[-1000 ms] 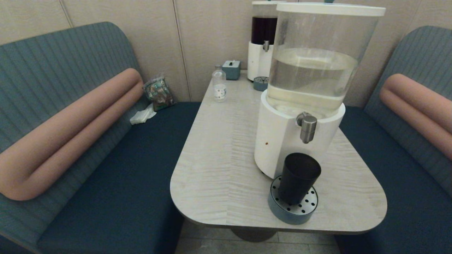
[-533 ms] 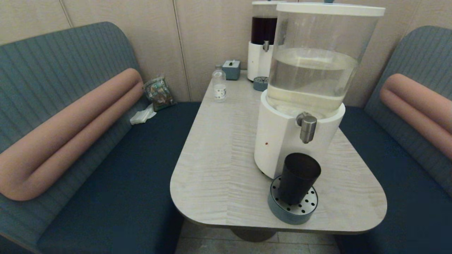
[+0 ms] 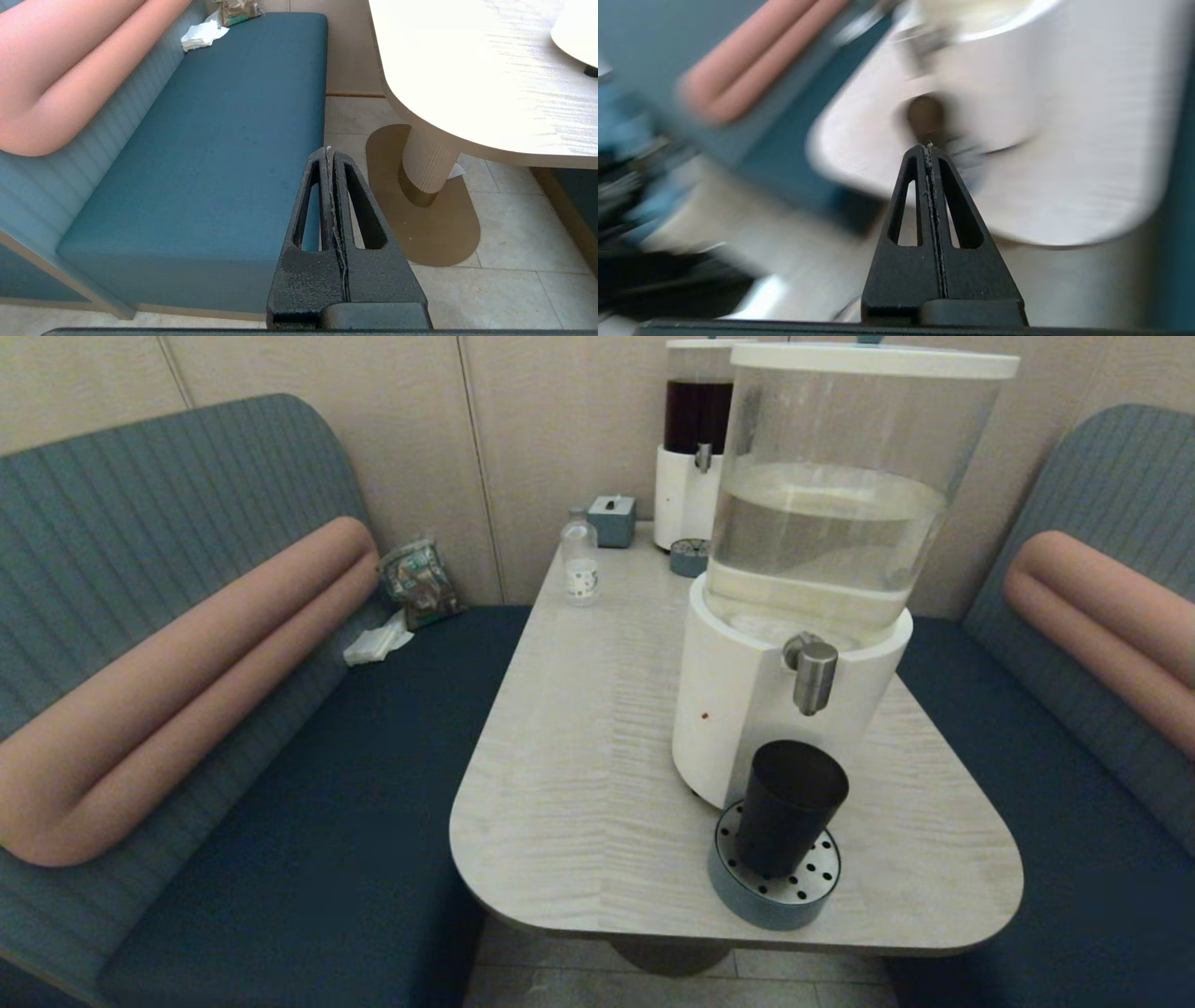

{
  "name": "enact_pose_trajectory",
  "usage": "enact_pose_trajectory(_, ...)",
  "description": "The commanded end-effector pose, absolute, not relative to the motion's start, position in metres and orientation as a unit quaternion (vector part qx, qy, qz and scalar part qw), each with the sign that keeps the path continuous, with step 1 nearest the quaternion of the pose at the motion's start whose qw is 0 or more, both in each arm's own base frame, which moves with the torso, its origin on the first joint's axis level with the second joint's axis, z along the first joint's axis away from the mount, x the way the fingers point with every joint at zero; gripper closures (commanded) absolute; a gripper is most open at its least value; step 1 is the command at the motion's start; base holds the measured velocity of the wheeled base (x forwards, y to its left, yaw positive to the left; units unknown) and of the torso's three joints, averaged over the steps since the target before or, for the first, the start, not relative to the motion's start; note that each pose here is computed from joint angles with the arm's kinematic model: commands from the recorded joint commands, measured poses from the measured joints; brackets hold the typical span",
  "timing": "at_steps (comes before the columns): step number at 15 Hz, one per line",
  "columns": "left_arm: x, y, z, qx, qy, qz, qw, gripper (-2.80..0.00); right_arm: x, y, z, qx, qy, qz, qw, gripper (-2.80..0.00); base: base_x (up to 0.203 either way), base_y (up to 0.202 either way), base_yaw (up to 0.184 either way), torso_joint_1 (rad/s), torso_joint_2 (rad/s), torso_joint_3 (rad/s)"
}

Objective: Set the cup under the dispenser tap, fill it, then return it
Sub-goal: Turn on the faucet

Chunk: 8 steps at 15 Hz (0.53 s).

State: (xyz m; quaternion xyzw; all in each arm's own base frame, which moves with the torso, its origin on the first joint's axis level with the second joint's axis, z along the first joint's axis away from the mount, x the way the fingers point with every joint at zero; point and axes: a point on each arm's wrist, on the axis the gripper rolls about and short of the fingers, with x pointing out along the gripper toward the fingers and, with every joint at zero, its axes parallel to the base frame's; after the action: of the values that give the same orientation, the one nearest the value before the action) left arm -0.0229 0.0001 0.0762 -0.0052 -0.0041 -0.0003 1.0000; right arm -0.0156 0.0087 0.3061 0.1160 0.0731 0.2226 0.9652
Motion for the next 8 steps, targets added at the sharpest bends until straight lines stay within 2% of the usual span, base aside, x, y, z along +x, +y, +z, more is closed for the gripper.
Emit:
enact_pose_trajectory(1, -0.023, 0.000, 0.076, -0.005, -0.004, 0.000, 1.000, 0.00, 0.031, 0.013, 0.326, 0.135, 0.153, 0.264, 0.943, 0.00, 0.000, 0.000, 0.000, 0.000, 0.00, 0.000)
enact_pose_trajectory(5, -0.023, 0.000, 0.076, -0.005, -0.003, -0.001, 1.000, 0.00, 0.073, 0.020, 0.369, 0.163, 0.240, 0.316, 0.903, 0.00, 0.000, 0.000, 0.000, 0.000, 0.00, 0.000)
enact_pose_trajectory(8, -0.023, 0.000, 0.076, -0.005, -0.004, 0.000, 1.000, 0.00, 0.113, 0.027, 0.384, 0.143, 0.275, 0.319, 0.896, 0.00, 0.000, 0.000, 0.000, 0.000, 0.00, 0.000)
